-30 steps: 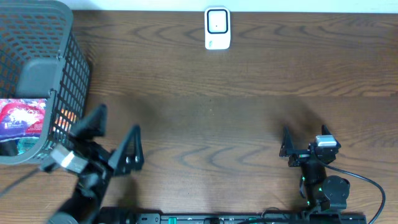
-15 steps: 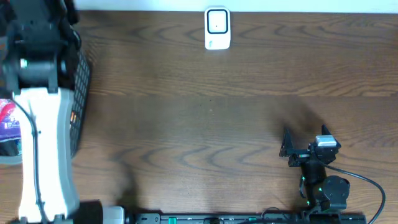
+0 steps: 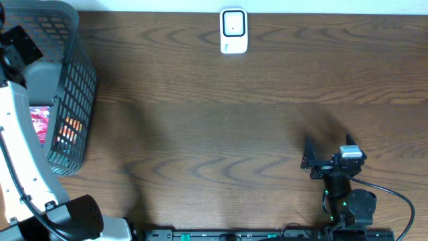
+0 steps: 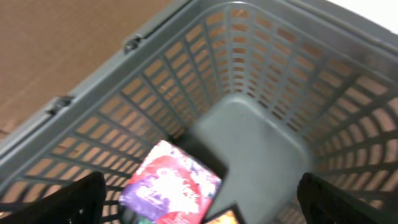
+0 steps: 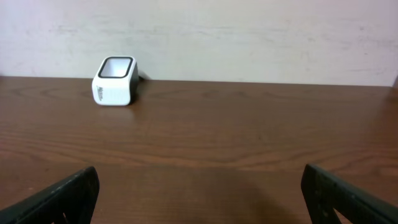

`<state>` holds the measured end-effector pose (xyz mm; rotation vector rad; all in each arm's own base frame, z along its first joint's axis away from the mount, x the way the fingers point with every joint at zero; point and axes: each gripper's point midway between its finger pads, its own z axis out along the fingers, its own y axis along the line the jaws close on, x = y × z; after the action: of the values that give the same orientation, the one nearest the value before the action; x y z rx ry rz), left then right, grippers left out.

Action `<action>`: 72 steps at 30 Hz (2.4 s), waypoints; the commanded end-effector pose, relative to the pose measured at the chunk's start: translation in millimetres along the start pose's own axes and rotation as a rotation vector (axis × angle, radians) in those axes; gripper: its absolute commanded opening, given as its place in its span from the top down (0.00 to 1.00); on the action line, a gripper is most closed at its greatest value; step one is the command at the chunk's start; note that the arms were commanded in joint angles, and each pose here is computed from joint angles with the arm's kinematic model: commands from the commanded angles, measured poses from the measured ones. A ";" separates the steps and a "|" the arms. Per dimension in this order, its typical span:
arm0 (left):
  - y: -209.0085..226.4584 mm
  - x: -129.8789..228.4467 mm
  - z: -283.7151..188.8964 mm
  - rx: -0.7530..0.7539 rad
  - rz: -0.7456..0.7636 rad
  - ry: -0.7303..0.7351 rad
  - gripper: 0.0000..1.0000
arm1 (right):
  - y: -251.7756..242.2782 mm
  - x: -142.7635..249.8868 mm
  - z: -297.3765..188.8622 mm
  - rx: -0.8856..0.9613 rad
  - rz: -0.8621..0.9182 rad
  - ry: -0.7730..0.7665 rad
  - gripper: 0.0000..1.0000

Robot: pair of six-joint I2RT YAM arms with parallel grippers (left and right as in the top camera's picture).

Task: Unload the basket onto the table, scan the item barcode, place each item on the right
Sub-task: 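Reach the left gripper down into the grey basket, then grasp the purple-red floral pack with the left gripper and lift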

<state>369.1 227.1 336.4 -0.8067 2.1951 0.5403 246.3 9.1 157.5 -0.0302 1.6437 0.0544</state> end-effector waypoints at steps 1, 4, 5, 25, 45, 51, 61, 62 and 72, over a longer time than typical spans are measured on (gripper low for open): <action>23.0 15.5 20.6 -0.094 -0.155 0.053 0.02 | -1.0 0.1 -0.3 0.003 -0.010 -0.002 0.01; 58.2 53.9 44.4 -0.325 -0.377 0.164 0.02 | -1.0 0.2 -0.3 0.003 -0.010 -0.001 0.01; 57.9 55.9 46.6 -0.328 -0.375 0.172 0.02 | -1.0 0.2 -0.3 0.003 -0.010 -0.001 0.01; 29.1 159.0 165.9 -0.469 -0.310 0.505 0.35 | -1.0 0.1 -0.3 0.003 -0.010 -0.002 0.01; 20.4 191.5 206.7 -0.492 -0.293 0.557 0.07 | -1.0 0.1 -0.3 0.003 -0.010 -0.002 0.01; 21.0 201.8 207.6 -0.493 -0.233 0.602 0.42 | -1.0 0.2 -0.3 0.003 -0.010 -0.001 0.01; 28.4 203.3 181.0 -0.503 -0.165 0.677 0.93 | -1.0 0.1 -0.3 0.003 -0.010 -0.002 0.01; 29.2 199.8 175.9 -0.500 -0.167 0.673 0.93 | -1.0 0.1 -0.3 0.003 -0.010 -0.002 0.01; 19.0 83.2 69.8 -0.180 -0.427 0.334 0.93 | -1.0 0.1 -0.3 0.003 -0.010 -0.002 0.01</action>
<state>342.5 262.1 157.9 -1.5794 2.3654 0.5844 246.3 9.1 157.6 -0.0302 1.6434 0.0544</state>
